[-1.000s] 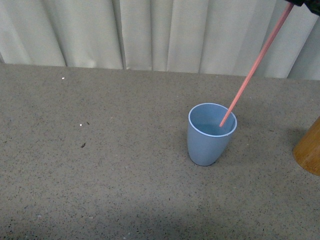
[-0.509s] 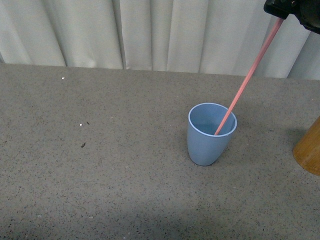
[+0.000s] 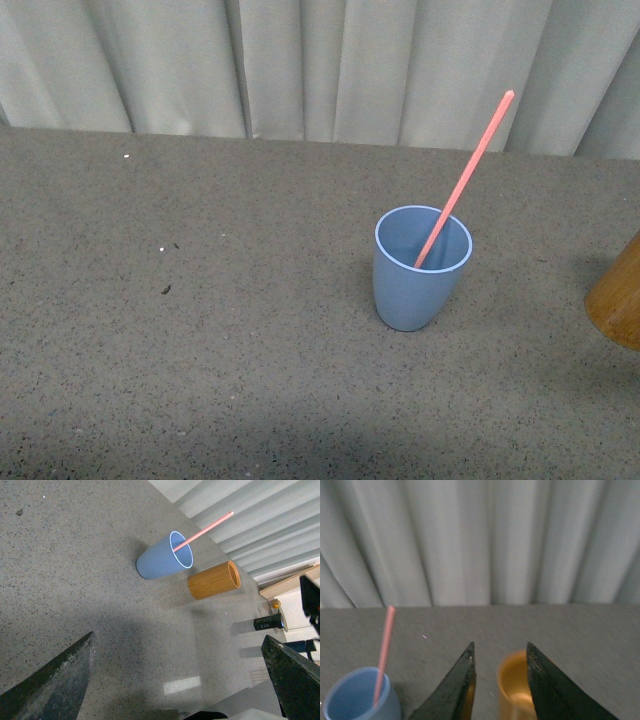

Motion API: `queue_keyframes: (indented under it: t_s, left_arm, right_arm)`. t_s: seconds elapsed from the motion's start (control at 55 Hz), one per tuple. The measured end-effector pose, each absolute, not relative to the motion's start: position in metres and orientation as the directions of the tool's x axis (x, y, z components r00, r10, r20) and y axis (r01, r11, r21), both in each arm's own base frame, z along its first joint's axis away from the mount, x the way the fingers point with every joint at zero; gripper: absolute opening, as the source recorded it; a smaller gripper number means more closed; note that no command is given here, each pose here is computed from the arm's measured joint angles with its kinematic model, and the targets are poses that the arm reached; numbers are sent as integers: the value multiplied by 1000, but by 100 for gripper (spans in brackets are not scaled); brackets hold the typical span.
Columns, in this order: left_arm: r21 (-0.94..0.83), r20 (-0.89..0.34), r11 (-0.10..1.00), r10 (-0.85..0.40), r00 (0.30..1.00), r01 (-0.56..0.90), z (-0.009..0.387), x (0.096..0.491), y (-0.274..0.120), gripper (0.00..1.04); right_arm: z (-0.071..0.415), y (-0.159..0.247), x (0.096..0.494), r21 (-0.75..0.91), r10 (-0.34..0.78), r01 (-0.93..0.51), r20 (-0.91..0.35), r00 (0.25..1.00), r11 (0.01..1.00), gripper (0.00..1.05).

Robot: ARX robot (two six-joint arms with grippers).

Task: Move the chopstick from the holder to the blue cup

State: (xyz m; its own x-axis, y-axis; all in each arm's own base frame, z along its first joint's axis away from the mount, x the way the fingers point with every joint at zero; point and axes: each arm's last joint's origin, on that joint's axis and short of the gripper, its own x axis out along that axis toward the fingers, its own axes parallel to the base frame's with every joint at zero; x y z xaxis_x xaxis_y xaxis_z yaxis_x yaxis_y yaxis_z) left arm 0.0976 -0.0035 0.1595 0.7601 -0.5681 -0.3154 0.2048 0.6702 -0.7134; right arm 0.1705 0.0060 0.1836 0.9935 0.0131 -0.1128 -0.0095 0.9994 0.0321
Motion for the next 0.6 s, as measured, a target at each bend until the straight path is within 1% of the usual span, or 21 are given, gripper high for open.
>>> queue_keyframes:
  t_s: [0.036, 0.055, 0.091, 0.164, 0.236, 0.291, 0.6]
  left_arm:
    - [-713, -315, 670, -568, 760, 205, 160, 98, -3, 98]
    - [-713, -315, 670, -568, 760, 205, 160, 98, -3, 98]
    - [-713, -315, 670, -568, 760, 205, 160, 98, -3, 98]
    - [-714, -316, 670, -568, 760, 204, 159, 98, -3, 98]
    - [-714, -316, 670, -568, 760, 205, 159, 98, -3, 98]
    - [-714, -316, 670, -568, 760, 204, 159, 98, -3, 98]
    - [-714, -316, 670, -568, 760, 204, 159, 98, -3, 98]
  right_arm:
    - [173, 1, 149, 24, -13, 16, -145, 989, 1000, 21]
    - [170, 1, 144, 23, -15, 19, -153, 988, 1000, 19]
    - [159, 0, 126, 18, -7, 10, -177, 984, 1000, 12]
    - [154, 0, 110, 11, 5, -3, -147, 989, 1000, 1]
    - [162, 0, 101, 6, 2, -2, -38, 999, 1000, 1]
    - [165, 0, 98, 6, 2, -2, -2, 1000, 1000, 1]
    - [165, 0, 98, 2, 3, -3, 2, 1000, 1000, 2]
